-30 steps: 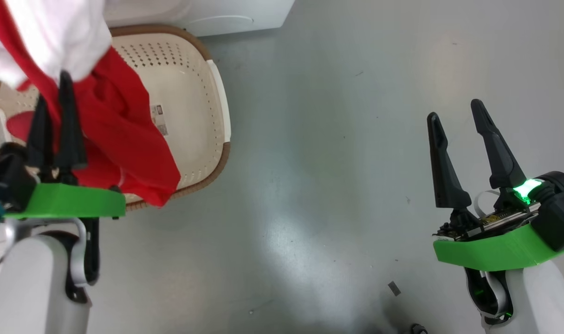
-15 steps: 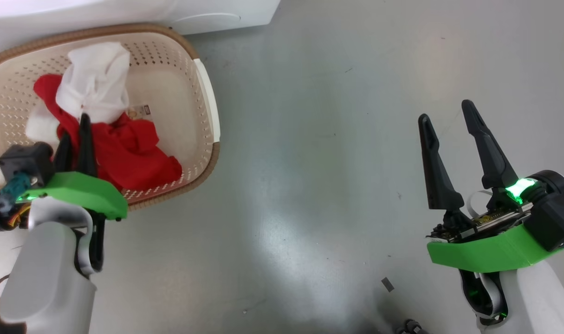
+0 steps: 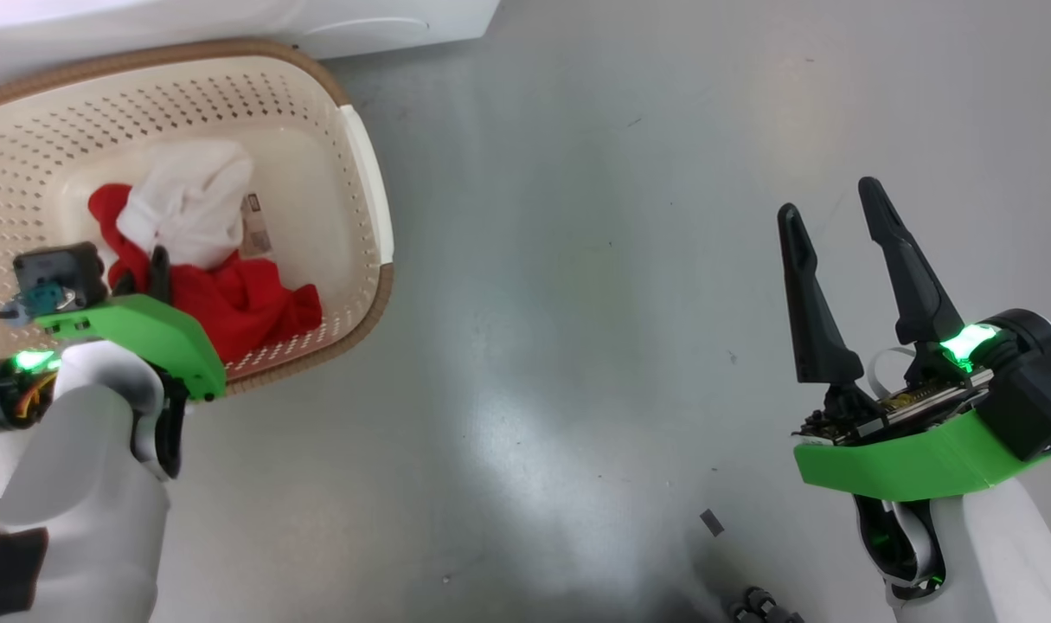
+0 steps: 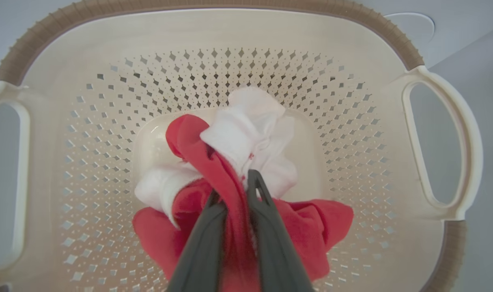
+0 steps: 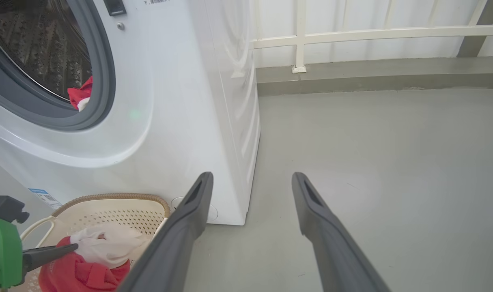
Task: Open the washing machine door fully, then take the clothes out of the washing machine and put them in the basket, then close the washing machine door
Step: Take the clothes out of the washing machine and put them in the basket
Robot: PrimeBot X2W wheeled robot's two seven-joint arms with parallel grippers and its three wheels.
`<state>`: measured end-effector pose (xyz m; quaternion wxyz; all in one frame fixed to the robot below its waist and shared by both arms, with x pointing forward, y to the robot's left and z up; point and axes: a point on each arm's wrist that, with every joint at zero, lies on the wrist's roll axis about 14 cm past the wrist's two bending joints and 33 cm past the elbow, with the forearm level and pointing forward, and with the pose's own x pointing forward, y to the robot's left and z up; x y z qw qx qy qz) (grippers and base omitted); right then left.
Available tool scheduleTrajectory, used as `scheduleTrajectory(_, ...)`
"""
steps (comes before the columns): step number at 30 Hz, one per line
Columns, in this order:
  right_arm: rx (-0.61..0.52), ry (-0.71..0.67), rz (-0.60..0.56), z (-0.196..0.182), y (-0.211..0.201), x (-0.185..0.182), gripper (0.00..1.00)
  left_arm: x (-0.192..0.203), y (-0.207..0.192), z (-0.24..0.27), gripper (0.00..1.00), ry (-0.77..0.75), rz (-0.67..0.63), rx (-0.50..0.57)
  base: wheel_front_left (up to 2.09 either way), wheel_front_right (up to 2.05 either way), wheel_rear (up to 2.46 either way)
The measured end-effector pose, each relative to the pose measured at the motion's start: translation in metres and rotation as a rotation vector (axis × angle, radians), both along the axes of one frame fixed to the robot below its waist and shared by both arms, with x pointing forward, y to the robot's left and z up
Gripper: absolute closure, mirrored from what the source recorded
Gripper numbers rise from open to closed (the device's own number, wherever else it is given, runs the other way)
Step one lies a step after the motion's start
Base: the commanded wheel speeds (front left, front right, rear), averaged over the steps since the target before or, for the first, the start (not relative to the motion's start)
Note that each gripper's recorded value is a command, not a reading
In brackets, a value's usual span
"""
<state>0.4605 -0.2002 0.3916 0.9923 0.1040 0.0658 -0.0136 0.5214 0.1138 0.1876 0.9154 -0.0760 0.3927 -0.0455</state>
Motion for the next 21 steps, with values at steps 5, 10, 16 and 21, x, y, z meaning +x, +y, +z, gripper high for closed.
scheduleTrajectory(5,0.001,0.009,-0.005,-0.003,-0.002,-0.001,0.0,-0.01,0.002,-0.015,1.0,0.073,0.008,0.011,0.0,0.0,0.0)
scheduleTrajectory(10,-0.002,0.015,-0.008,-0.004,-0.003,-0.002,0.0,-0.005,0.001,-0.014,0.0,0.053,0.008,0.012,0.0,0.0,0.0)
scheduleTrajectory(16,0.0,0.011,-0.007,-0.003,-0.002,-0.002,0.0,0.003,0.001,-0.007,0.0,0.025,0.013,-0.003,0.0,0.0,0.0)
scheduleTrajectory(21,0.001,0.004,-0.008,0.0,-0.003,-0.002,0.0,0.008,0.005,0.001,0.0,-0.013,0.023,-0.008,0.0,0.0,0.0)
